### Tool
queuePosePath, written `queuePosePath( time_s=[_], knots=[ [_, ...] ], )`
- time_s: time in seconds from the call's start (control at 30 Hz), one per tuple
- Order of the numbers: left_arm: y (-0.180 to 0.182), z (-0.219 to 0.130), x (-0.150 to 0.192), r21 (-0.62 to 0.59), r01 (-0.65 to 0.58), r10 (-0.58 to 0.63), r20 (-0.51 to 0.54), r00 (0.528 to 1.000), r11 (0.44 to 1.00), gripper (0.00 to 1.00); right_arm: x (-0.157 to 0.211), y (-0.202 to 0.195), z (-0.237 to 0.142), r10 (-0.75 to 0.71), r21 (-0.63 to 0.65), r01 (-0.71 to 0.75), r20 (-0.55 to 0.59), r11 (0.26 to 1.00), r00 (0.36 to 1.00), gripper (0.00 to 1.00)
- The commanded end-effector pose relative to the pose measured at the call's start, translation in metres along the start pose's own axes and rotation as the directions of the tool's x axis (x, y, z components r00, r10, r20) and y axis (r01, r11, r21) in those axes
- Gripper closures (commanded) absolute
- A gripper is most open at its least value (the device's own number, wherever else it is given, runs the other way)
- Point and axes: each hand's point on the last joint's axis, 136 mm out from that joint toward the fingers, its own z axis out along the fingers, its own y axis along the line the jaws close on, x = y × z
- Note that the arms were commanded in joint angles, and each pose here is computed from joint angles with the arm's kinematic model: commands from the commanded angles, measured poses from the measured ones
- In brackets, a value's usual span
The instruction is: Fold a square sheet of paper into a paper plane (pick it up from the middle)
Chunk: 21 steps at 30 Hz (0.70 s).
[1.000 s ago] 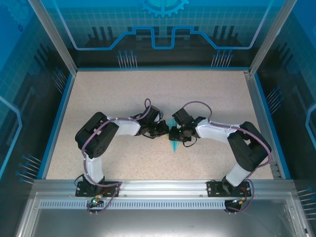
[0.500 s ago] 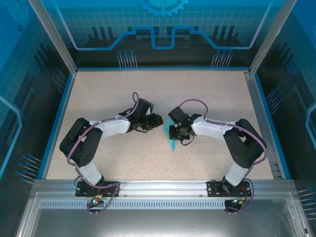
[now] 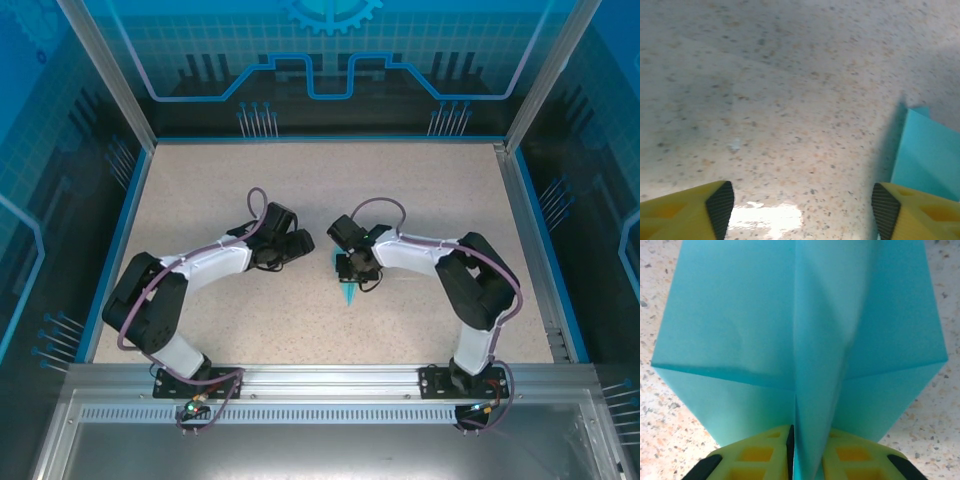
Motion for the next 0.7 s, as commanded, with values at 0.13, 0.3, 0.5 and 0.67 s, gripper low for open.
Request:
queuePosePath(
  time_s=[0.13,0.3,0.5,0.67],
  knots=[
    [0.038,-0.008,-0.003,-0.151,0.028,-0.021,0.046,0.999,0.988,0.05,0.009,-0.010,0.011,0.006,0.151,0.000,-0.040,0.989,0.999,0.85],
    [0.046,-0.015,-0.006,-0.179,0.031,-0.019,0.068,0.998,0.983,0.02,0.004,-0.005,0.007,-0.007,0.152,0.012,-0.037,0.988,0.999,0.90],
    [0.053,-0.020,-0.006,-0.196,0.034,-0.020,0.073,0.997,0.980,0.02,-0.036,0.002,-0.033,-0.045,0.130,0.035,0.081,0.991,0.996,0.89],
    [0.059,-0.026,-0.006,-0.202,0.032,-0.016,0.081,0.997,0.979,0.02,-0.075,-0.023,-0.044,-0.021,0.125,0.006,0.115,0.992,0.993,0.88]
  ],
)
